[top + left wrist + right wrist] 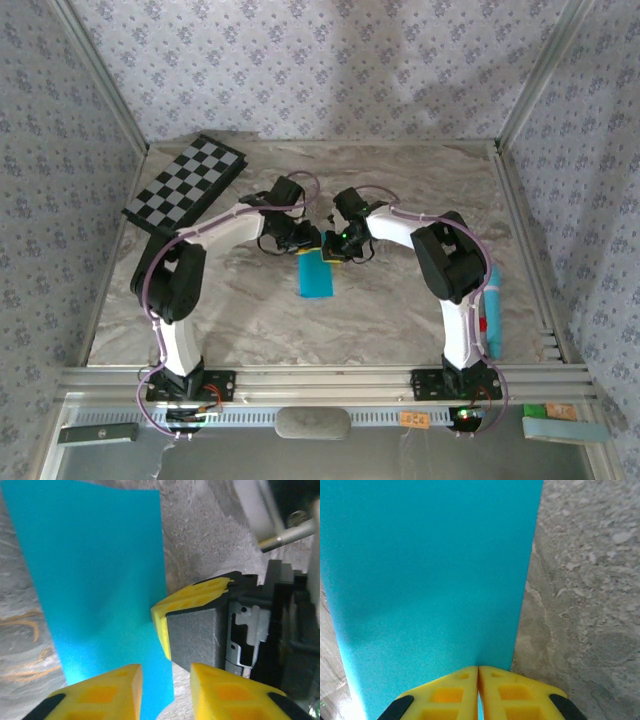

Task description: Fold a paper plane with a square sheet of paper (pick it up from the middle)

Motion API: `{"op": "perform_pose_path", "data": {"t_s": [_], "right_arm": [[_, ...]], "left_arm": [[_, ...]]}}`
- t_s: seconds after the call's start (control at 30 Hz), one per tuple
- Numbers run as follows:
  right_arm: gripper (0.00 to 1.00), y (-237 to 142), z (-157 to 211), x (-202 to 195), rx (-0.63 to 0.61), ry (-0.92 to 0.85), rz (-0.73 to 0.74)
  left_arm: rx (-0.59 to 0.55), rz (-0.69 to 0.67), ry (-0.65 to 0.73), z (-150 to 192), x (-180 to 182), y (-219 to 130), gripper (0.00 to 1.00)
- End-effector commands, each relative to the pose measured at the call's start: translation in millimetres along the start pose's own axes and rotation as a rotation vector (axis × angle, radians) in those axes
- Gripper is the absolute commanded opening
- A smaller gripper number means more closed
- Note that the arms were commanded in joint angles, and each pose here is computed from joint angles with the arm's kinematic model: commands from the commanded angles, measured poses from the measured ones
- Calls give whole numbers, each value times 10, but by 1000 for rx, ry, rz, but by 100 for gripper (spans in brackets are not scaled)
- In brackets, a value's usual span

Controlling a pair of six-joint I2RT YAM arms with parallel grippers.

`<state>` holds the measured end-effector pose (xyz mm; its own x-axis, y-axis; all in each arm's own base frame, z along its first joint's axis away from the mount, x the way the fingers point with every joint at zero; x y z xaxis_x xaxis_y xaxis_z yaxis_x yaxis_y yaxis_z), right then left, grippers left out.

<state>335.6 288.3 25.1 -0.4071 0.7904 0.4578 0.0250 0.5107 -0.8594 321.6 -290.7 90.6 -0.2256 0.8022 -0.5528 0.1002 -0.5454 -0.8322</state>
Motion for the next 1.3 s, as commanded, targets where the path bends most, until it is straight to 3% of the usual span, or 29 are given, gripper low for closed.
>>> {"op": "perform_pose_path", "data": {"t_s": [0.0, 0.33, 0.7, 0.9, 1.1, 1.27], "right_arm": [[12, 279, 475, -484, 170, 59, 185], [12, 293, 561, -564, 205, 69, 227], [11, 306, 691, -738, 272, 69, 318], [11, 297, 711, -795, 288, 59, 345], [11, 287, 681, -793, 291, 52, 349], [11, 291, 680, -784, 291, 49, 348]], "left_arm": [[83, 42, -32, 113, -58, 165, 25], [109, -118, -65, 133, 423, 432, 15], [89, -167, -91, 107, 911, 381, 15], [66, -181, -113, 95, 1192, 174, 15], [16, 12, -32, -59, 656, -117, 16], [31, 104, 0, -101, 359, 17, 17]]}}
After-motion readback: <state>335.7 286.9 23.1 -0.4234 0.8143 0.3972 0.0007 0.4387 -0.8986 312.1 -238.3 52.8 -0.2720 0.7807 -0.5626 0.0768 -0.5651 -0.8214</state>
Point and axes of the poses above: each hand's point on the last joint's axis, 136 mm out from that joint toward the fingers, its own y axis out along the fingers, its own x axis along the line the jaws close on, z = x × y, the point moved 1 cm from there along -y, back along the fingers, and after that the axes turned 15 degrees about -y, right-handed, at the moved point
